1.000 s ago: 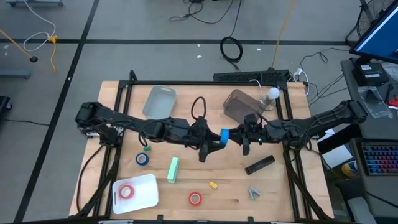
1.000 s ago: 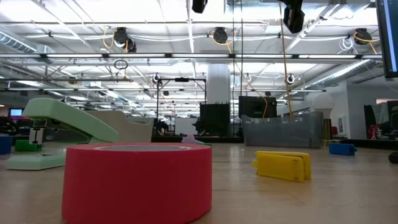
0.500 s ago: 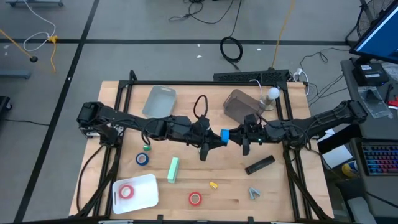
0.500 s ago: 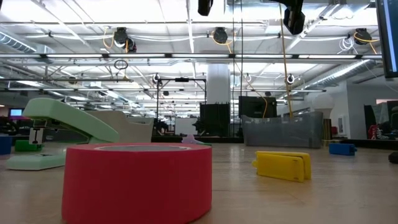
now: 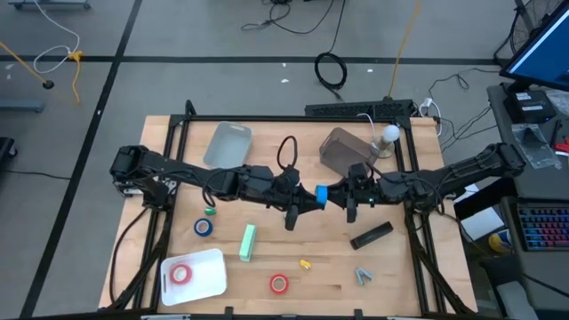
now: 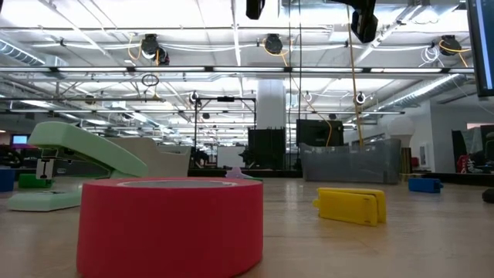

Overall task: Pick and place Stapler, Stapler remover, tape
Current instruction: Put the light blue tape into the white bin

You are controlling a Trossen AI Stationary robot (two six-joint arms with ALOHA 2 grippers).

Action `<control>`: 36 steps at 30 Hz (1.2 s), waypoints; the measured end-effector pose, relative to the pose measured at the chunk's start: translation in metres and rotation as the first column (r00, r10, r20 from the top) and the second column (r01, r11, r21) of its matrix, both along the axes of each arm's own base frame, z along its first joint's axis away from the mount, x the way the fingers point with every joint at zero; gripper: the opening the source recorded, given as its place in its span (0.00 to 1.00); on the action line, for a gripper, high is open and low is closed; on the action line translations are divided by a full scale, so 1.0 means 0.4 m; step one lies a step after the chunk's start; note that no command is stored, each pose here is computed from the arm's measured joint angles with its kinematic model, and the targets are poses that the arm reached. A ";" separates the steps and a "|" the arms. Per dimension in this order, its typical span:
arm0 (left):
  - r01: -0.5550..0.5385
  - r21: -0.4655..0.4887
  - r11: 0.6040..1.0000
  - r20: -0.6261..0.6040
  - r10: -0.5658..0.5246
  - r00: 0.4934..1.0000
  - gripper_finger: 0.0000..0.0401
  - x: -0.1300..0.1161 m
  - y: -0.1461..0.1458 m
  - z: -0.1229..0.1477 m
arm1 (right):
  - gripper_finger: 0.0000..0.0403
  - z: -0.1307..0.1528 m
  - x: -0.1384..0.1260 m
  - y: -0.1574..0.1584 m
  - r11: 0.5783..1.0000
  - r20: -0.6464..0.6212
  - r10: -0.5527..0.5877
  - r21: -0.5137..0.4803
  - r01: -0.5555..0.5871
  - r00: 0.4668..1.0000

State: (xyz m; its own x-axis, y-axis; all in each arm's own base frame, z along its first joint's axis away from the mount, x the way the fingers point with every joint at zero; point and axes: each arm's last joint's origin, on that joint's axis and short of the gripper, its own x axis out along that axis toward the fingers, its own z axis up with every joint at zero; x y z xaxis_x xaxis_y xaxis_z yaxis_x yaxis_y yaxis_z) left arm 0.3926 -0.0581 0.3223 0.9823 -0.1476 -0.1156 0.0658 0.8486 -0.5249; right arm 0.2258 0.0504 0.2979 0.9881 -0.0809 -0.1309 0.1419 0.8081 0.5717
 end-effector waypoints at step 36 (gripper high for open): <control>-0.156 -0.130 0.979 -0.611 0.045 0.791 0.10 -0.209 -0.108 -0.016 | 0.22 -0.019 -0.103 0.003 0.923 -0.256 0.382 0.048 -0.382 0.888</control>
